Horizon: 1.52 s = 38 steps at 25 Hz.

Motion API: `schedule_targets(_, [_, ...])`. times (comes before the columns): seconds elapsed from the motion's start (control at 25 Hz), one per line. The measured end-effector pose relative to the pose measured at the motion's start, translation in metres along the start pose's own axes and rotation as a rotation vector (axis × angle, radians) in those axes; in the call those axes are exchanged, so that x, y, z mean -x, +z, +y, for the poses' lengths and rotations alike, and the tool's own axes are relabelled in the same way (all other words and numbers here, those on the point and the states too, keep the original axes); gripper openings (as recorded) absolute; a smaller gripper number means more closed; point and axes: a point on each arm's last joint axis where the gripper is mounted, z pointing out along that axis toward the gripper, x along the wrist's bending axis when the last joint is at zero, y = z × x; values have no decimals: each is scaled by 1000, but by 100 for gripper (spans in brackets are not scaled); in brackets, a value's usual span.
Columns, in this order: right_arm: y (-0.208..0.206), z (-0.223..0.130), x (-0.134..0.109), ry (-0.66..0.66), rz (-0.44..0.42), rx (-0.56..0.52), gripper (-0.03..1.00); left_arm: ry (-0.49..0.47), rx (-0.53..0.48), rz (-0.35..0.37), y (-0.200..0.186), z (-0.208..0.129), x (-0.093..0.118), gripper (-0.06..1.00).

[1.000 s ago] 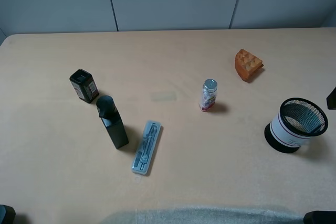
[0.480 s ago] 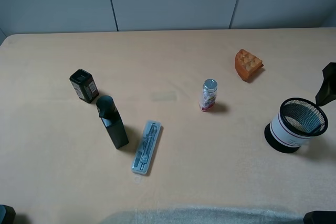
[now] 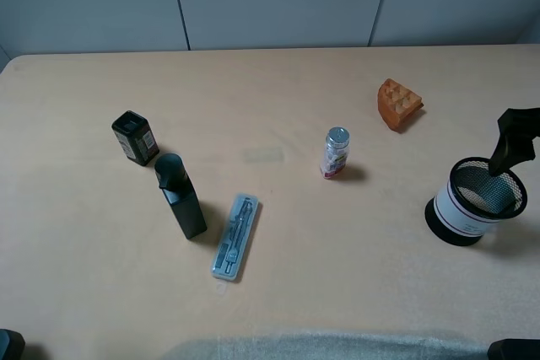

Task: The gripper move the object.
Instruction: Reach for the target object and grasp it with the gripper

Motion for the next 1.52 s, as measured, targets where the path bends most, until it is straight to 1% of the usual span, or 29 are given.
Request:
schedule_targets(0.2, [16, 4, -1, 0, -7, -59, 69, 0, 0, 0, 0, 0, 0, 98])
schedule_targets(0.6, [42, 3, 0, 8, -12, -123, 69, 0, 0, 0, 0, 0, 0, 98])
schedule_targets(0.92, [65, -6, 1, 17, -7, -126, 69, 0, 0, 0, 0, 0, 0, 98])
schedule_targets(1.24, [78, -8, 1, 15, -8, -132, 69, 0, 0, 1, 0, 0, 0, 98])
schedule_targets(1.32, [78, -7, 1, 15, -6, -120, 69, 1, 0, 1, 0, 0, 0, 98])
schedule_targets(1.36, [78, -6, 1, 15, -6, -115, 68, 1, 0, 1, 0, 0, 0, 98])
schedule_targets(1.4, [78, -6, 1, 15, -6, -113, 65, 1, 0, 1, 0, 0, 0, 98])
schedule_targets(1.52, [78, -5, 1, 15, -4, -102, 50, 1, 0, 1, 0, 0, 0, 98])
